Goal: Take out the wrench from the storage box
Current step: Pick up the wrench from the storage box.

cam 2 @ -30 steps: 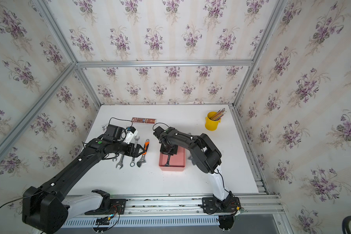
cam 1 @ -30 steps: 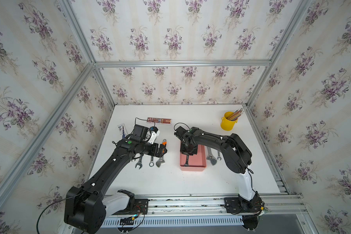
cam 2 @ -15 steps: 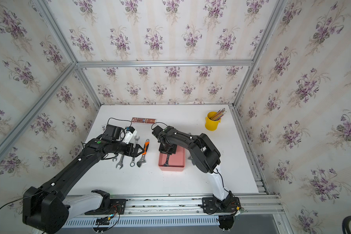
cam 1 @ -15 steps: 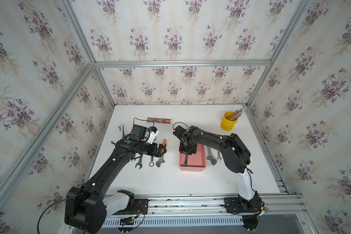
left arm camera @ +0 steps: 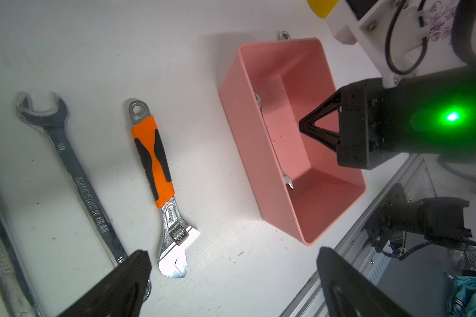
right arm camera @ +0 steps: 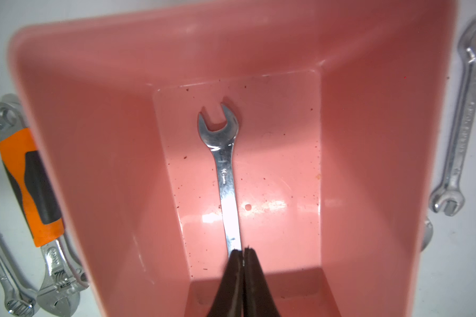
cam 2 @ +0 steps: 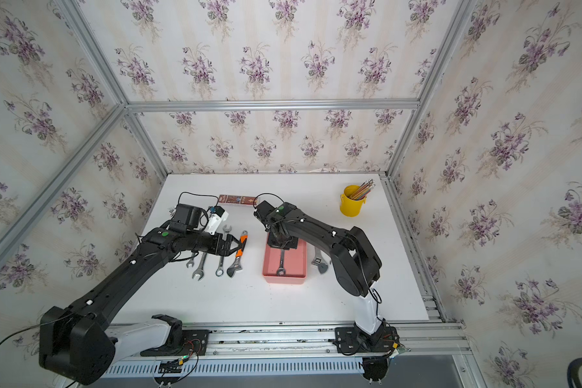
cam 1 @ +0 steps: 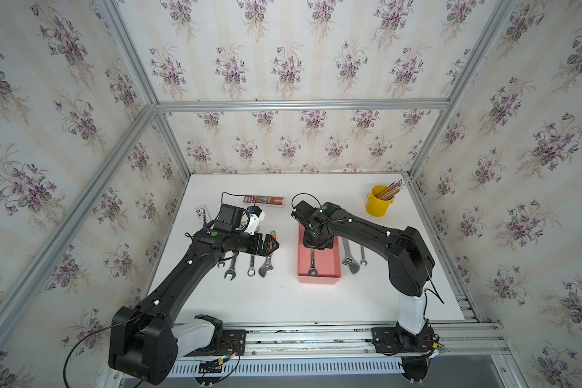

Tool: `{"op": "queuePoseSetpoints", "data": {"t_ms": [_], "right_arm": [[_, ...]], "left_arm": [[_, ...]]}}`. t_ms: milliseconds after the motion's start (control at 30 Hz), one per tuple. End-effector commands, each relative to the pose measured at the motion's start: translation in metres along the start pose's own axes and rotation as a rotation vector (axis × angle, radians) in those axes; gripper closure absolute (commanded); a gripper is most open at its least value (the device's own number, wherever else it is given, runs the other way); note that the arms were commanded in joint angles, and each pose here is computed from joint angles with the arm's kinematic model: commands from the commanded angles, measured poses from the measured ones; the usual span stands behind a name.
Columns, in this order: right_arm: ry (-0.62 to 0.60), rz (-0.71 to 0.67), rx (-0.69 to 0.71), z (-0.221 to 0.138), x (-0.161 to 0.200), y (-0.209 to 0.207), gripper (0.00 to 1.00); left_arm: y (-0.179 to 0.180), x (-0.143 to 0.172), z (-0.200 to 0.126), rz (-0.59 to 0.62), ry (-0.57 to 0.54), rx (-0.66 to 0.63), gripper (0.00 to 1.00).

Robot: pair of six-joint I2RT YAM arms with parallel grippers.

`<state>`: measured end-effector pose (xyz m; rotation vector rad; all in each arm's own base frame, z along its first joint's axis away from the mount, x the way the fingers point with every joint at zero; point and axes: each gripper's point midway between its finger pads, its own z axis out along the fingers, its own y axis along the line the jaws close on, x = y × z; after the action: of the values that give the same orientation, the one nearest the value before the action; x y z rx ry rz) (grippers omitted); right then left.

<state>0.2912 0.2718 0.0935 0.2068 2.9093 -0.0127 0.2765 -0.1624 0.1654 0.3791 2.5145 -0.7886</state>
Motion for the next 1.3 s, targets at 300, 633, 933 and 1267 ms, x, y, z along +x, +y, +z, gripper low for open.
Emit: {"op": "queuePoseSetpoints", "data": {"t_ms": [300, 633, 933, 1267], "right_arm": [[0.022, -0.062, -0.071, 0.013, 0.004, 0.005, 0.73], [0.083, -0.105, -0.062, 0.053, 0.014, 0.014, 0.63], [0.142, -0.105, -0.022, 0.086, 0.027, 0.010, 0.65], [0.245, -0.087, 0.044, 0.129, 0.058, -0.009, 0.80]], "left_arm": [[-0.018, -0.020, 0.010, 0.032, -0.009, 0.035, 0.01], [-0.010, -0.006, 0.010, 0.018, 0.006, 0.001, 0.01], [-0.008, -0.004, 0.011, 0.020, 0.016, -0.005, 0.01], [-0.005, 0.002, 0.014, 0.018, 0.033, -0.015, 0.01]]}}
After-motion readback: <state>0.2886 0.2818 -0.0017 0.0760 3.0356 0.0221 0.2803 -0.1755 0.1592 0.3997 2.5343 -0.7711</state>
